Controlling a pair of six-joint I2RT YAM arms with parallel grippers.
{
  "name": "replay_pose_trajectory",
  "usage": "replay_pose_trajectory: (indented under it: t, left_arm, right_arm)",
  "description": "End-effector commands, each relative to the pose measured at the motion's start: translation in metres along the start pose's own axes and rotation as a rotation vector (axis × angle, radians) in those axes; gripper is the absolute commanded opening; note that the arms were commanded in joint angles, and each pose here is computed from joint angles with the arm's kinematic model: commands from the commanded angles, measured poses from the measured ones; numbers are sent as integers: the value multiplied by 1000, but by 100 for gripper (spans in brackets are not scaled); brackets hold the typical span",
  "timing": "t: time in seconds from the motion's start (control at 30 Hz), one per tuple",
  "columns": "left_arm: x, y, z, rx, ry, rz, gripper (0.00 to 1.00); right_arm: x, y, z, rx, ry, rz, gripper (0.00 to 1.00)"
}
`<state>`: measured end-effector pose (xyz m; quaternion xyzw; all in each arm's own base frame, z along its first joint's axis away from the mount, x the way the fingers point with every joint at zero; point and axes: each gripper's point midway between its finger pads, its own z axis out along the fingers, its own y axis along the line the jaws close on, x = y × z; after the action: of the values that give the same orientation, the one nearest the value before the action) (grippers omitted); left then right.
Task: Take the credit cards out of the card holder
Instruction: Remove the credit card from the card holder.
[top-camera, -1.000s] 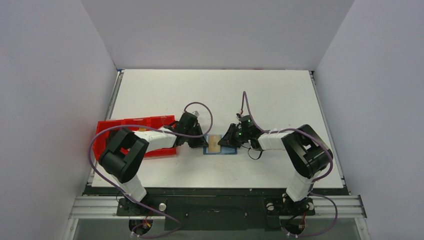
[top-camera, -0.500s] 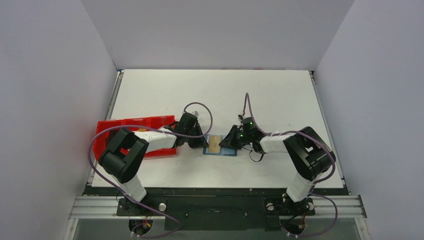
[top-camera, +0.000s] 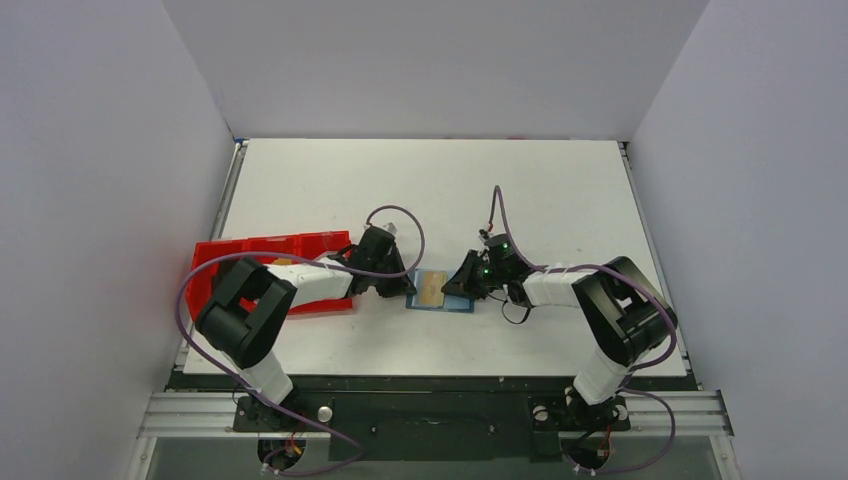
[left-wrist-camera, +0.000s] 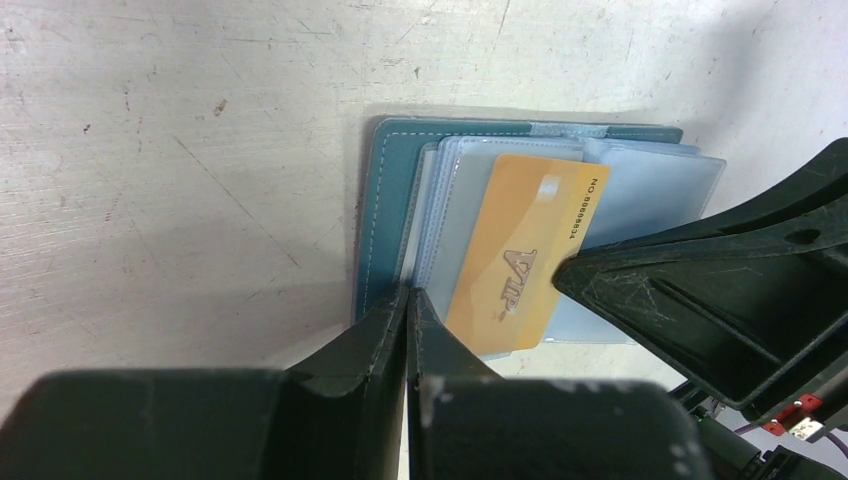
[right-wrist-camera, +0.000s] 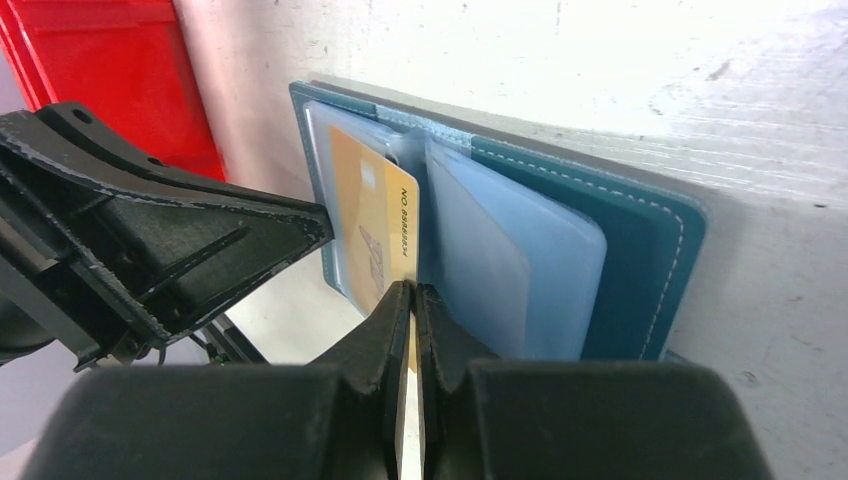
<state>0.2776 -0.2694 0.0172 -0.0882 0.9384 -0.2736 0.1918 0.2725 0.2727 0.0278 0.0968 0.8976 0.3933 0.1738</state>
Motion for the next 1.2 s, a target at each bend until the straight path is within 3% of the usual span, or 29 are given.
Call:
replay_pose_trajectory:
  t: [0.0,0.37,0.5,0.63,1.17]
  left_arm:
    - [27,51,0,-187,59,6,0]
    - [27,52,-2,-185,53,4,0]
    - [29,51,0,-177,59,7,0]
    - [29,49,1,-170,59,7,0]
    - [28,47,2,-164,63,9,0]
  right_arm:
    - [-14,6,-7,-1,-46,-48,0]
    - [-16,8,-9,-7,-46,-56,1]
    - [-14,13,-6,-47,-38,-35,17]
    - [-13,14,-1,-65,-34,-20,21]
    - [-8,2,11,-56,-21,13,19]
